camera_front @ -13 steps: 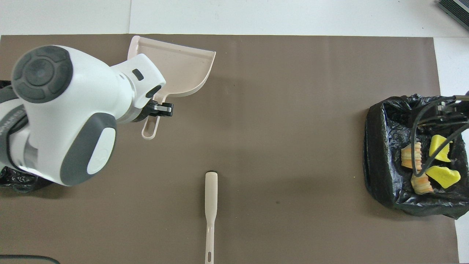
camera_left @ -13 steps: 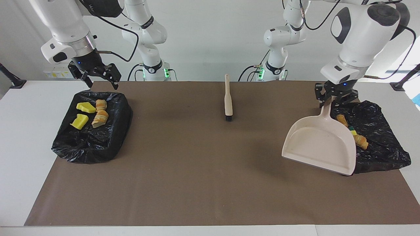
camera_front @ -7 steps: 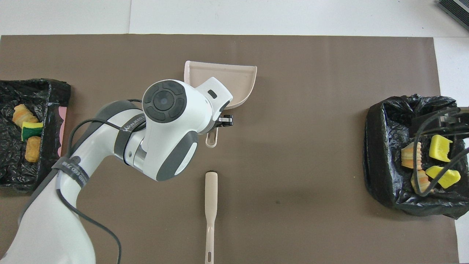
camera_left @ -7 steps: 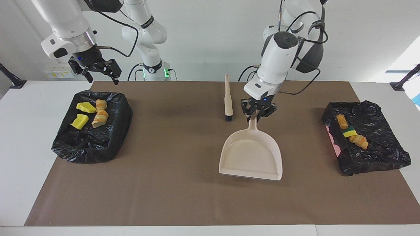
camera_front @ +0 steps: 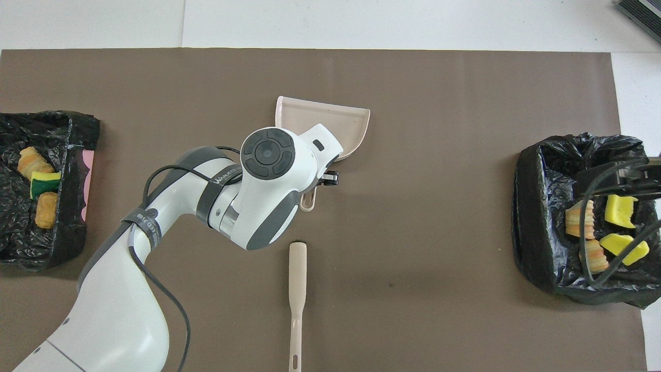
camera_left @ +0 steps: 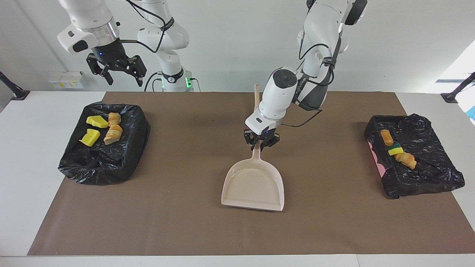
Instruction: Sweep and dump trash in bin
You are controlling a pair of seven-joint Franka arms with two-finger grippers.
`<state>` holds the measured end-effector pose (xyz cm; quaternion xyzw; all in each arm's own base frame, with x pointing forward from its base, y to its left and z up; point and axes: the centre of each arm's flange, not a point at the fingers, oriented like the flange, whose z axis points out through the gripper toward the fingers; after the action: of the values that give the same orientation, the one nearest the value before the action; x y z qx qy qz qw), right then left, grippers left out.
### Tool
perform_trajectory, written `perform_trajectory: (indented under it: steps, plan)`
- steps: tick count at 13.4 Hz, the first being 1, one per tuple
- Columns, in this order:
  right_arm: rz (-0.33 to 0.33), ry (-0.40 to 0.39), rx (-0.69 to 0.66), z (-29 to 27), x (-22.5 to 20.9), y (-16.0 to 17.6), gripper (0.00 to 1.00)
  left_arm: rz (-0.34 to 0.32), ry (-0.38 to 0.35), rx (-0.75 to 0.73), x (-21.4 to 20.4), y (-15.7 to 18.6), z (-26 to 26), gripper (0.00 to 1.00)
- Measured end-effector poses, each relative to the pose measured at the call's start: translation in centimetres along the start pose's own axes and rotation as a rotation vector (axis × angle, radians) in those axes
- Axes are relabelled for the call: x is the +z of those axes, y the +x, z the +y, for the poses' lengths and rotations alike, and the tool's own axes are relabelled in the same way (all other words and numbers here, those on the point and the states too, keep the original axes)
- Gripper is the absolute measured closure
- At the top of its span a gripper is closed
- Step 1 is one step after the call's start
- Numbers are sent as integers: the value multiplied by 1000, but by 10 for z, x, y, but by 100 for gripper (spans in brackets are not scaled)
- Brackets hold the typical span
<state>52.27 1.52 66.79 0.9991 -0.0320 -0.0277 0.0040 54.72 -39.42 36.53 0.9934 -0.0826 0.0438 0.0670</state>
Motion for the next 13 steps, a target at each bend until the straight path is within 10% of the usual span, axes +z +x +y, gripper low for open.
perform_trajectory:
  steps: [7, 13]
  plan:
    - [-13, 2, 17, 9, 5, -7, 0, 6, 1, -90, 2, -1, 4, 67]
    - [-14, 2, 16, 9, 5, -8, 0, 22, 14, -146, -8, 13, -22, 6]
